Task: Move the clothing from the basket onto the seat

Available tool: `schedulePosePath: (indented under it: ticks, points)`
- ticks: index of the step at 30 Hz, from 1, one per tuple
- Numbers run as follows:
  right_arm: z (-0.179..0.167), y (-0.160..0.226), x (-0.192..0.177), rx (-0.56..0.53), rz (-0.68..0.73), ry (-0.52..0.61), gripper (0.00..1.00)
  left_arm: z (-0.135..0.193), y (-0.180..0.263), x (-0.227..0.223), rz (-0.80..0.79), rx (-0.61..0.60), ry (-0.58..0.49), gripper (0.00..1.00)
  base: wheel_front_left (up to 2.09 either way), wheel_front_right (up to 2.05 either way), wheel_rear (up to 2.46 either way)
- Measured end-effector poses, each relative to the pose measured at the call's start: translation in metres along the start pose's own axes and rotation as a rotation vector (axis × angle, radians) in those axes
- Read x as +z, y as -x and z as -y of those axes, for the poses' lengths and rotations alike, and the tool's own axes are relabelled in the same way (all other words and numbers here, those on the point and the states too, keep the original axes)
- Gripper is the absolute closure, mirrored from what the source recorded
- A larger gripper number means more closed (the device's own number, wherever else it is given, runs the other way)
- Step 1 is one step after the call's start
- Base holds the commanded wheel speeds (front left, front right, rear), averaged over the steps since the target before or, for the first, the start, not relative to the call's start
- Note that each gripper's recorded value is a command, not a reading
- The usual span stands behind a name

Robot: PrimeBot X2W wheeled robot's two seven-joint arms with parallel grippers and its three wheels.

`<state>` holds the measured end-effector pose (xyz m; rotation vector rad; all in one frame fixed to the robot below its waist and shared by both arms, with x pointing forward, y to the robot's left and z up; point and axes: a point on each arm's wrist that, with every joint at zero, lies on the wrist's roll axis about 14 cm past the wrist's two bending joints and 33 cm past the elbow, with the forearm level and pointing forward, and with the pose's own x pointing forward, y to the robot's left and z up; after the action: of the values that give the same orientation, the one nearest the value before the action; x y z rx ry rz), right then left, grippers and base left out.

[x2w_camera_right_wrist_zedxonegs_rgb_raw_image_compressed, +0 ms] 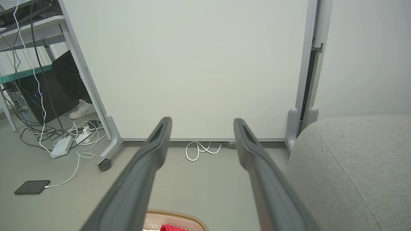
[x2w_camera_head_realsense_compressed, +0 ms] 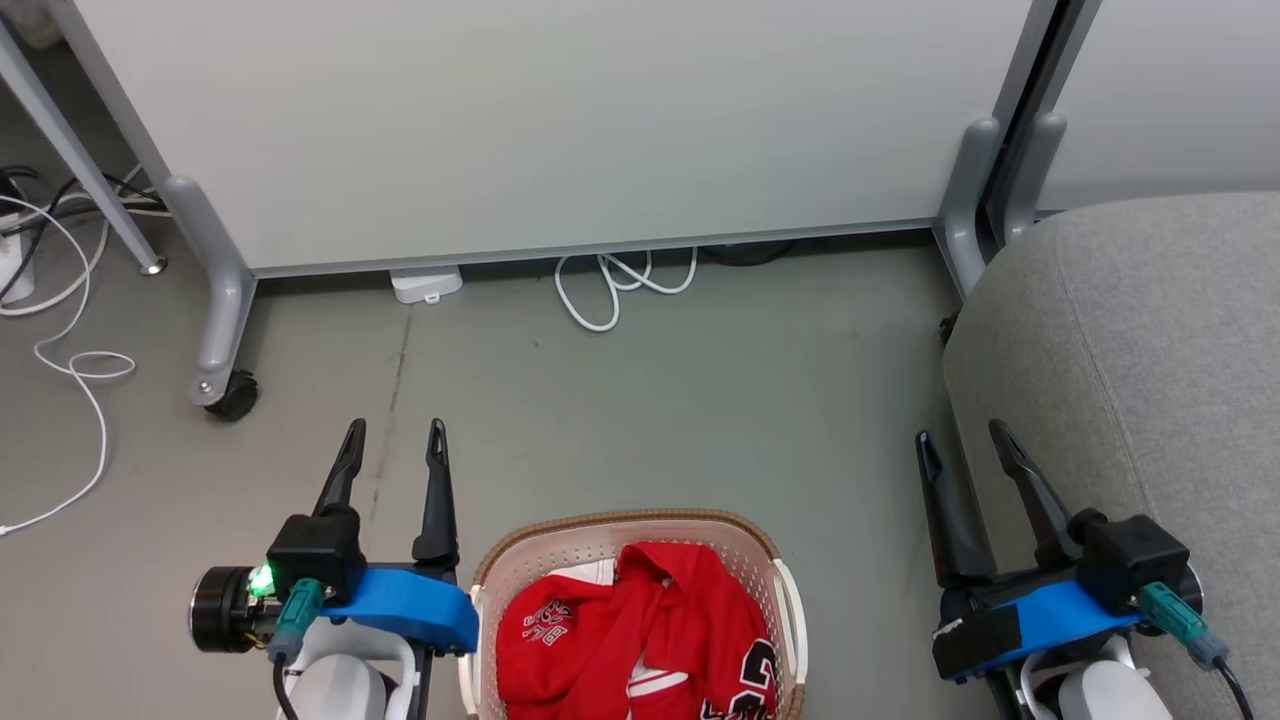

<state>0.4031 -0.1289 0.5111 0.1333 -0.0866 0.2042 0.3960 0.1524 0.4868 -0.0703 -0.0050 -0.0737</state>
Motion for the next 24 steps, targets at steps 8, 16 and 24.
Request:
schedulePosePath:
  ticks: [8, 16, 24]
  points:
    - [0.015, -0.011, -0.005, -0.033, -0.006, 0.002, 0.00, 0.027, -0.029, -0.032, -0.098, -0.121, -0.042, 0.00, 0.00, 0.00, 0.00]
    - [0.043, -0.034, -0.026, -0.092, -0.040, -0.005, 0.00, 0.064, -0.073, -0.088, -0.240, -0.293, -0.094, 0.00, 0.00, 0.00, 0.00]
    - [0.062, -0.047, -0.054, -0.124, -0.095, 0.001, 0.00, 0.087, -0.080, -0.171, -0.461, -0.434, -0.139, 0.00, 0.00, 0.00, 0.00]
